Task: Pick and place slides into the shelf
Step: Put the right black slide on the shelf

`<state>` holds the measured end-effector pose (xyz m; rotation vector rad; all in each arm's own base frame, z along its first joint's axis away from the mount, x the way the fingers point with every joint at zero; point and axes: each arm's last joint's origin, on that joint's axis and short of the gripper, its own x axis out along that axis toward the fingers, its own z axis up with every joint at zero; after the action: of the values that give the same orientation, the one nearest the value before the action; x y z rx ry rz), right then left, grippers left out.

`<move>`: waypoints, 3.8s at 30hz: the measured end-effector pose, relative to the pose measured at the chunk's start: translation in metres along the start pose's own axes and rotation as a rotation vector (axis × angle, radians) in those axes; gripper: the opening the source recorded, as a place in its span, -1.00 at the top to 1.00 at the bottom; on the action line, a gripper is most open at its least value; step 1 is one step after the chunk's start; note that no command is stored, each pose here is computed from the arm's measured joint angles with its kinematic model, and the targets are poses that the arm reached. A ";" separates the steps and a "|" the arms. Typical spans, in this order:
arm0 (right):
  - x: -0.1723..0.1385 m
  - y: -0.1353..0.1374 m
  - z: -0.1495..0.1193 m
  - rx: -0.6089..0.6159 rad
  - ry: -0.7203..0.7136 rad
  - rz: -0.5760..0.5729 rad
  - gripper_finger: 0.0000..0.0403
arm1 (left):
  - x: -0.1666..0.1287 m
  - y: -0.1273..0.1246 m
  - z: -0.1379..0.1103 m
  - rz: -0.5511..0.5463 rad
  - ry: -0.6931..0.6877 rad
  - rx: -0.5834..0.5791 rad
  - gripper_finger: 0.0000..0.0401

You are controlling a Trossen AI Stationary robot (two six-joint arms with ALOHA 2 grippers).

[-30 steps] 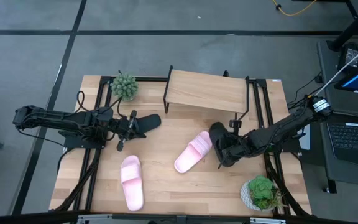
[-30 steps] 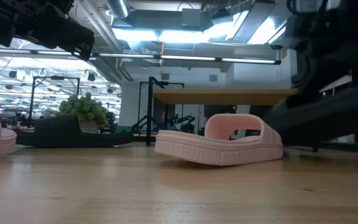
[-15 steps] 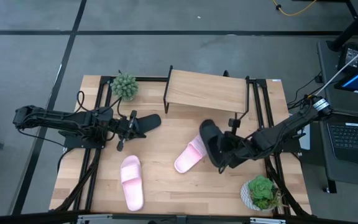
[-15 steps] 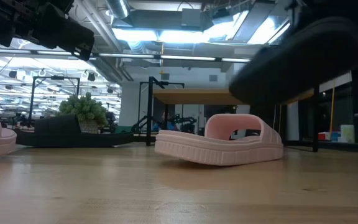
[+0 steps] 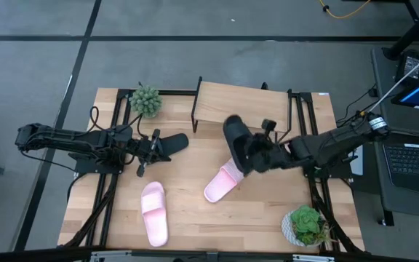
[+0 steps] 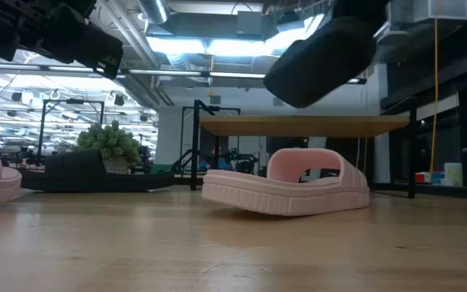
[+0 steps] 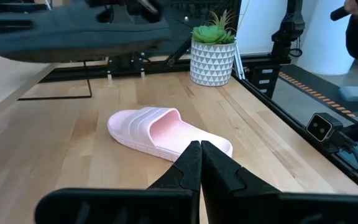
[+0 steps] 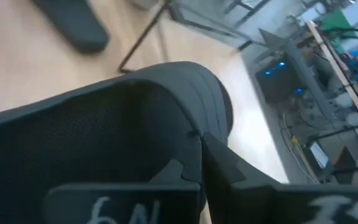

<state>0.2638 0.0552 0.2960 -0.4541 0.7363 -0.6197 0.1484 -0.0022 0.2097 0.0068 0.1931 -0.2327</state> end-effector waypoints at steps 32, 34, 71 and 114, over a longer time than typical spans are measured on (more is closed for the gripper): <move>0.174 -0.080 0.081 -0.073 0.244 -0.161 0.99 | 0.000 0.000 0.001 0.001 -0.007 0.026 1.00; 0.178 -0.082 0.087 -0.067 0.268 -0.157 0.99 | 0.000 0.000 0.001 0.001 -0.007 0.027 1.00; 0.218 -0.084 0.096 -0.052 0.359 -0.140 0.99 | 0.000 0.000 0.001 0.001 -0.007 0.028 1.00; 0.225 -0.090 0.102 0.065 0.261 -0.044 0.50 | 0.000 0.000 0.001 0.000 -0.007 0.019 1.00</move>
<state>0.4367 -0.1424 0.3077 -0.3336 0.9528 -0.7505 0.1485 -0.0022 0.2103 0.0248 0.1844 -0.2340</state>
